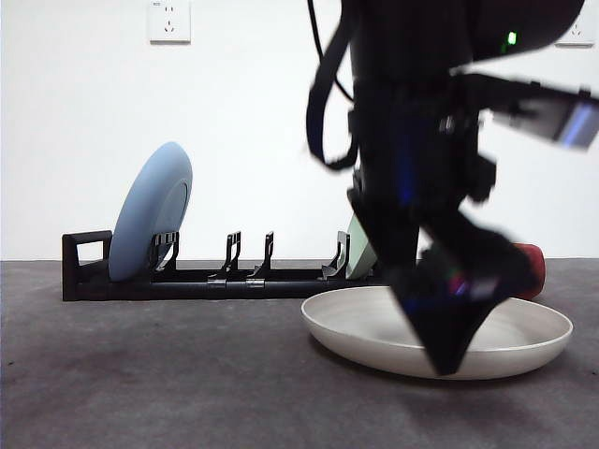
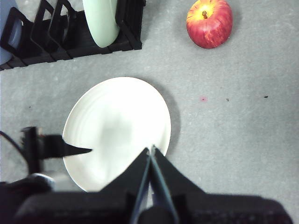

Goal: Take the yellow plate from the plate rack,put the plate on the table,take the apple from the table,put the apple in the plate

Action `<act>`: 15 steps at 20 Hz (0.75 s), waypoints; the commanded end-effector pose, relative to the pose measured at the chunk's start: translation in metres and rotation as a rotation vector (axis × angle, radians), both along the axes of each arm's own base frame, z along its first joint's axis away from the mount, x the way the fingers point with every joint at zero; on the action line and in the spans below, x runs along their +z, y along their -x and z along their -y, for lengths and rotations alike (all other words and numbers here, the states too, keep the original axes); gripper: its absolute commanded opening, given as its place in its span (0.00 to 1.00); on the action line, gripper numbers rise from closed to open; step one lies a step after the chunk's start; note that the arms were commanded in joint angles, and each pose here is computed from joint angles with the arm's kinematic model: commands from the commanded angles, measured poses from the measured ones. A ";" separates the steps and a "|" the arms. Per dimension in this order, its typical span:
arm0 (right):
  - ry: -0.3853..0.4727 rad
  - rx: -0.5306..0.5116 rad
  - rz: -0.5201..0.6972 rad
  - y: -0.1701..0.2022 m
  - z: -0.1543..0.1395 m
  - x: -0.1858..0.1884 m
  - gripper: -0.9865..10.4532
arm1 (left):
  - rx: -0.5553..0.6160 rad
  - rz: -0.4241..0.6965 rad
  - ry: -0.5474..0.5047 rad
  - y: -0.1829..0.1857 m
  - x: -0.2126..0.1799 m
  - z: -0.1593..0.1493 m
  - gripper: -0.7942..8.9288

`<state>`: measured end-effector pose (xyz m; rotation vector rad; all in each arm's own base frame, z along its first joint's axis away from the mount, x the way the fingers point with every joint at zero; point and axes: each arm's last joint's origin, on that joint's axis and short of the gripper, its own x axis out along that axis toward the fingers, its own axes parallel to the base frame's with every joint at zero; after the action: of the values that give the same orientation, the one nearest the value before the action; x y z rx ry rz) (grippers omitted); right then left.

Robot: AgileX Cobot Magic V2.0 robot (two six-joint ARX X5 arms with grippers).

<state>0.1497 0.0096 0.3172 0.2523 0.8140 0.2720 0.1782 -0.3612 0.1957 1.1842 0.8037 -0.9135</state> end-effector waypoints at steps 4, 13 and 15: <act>-0.006 -0.005 -0.028 -0.006 0.000 -0.003 0.09 | 0.101 -0.312 0.184 0.013 0.083 -0.004 0.64; -0.032 -0.033 -0.024 -0.059 0.000 -0.017 0.75 | 0.084 -0.397 0.358 0.044 0.195 -0.074 0.08; -0.012 -0.051 -0.015 -0.078 0.001 -0.020 0.75 | 0.098 -0.381 0.414 0.050 0.214 -0.094 0.08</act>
<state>0.2256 0.0088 0.2971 0.2830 0.8240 0.2300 0.1277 -0.2687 0.4081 0.6371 0.9007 -1.1856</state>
